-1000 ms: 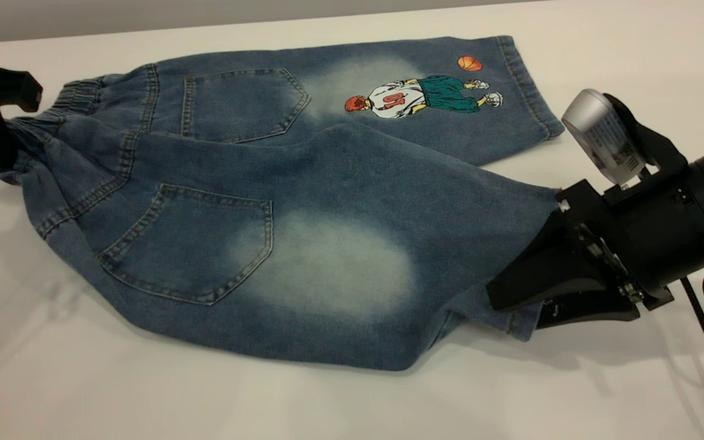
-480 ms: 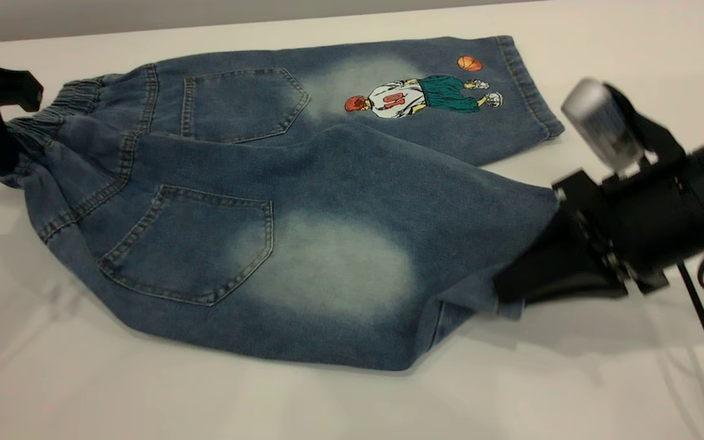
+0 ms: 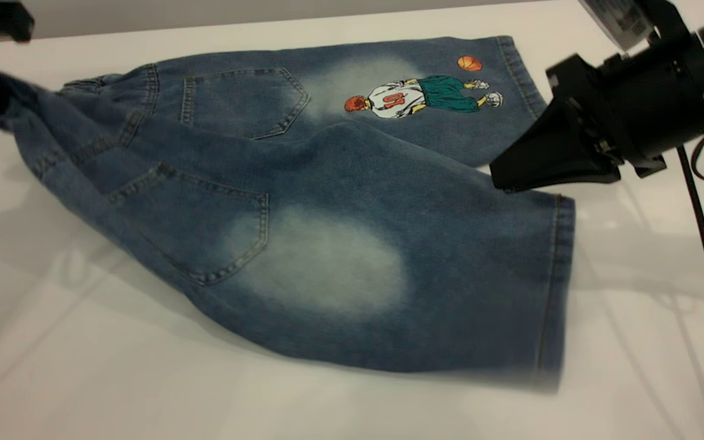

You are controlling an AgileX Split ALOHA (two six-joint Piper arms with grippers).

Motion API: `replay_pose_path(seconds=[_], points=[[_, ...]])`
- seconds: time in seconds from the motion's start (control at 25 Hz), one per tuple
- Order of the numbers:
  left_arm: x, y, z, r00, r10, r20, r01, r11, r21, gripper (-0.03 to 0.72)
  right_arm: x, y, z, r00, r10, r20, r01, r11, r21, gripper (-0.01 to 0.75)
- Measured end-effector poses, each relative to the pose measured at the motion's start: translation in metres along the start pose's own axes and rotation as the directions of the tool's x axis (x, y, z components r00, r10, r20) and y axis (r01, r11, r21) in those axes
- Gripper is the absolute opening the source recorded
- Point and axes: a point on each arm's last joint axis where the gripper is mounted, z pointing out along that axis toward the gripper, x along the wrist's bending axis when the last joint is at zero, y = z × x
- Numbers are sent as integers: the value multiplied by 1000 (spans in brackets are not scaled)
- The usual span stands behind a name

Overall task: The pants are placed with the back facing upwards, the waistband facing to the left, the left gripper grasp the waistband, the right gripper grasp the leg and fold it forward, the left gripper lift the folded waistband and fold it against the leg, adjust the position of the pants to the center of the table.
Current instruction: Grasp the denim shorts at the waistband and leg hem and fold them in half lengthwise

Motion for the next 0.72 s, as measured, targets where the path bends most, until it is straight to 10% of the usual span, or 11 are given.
replay_pose_path(seconds=[0.36, 0.72], points=[[0, 5, -4, 1000, 4, -2, -4, 1000, 3, 78, 6, -15, -1, 997, 51, -66, -40, 986, 164, 65], [-1, 6, -4, 999, 37, 9, -37, 999, -8, 78, 25, -61, 12, 983, 159, -87, -118, 928, 352, 433]])
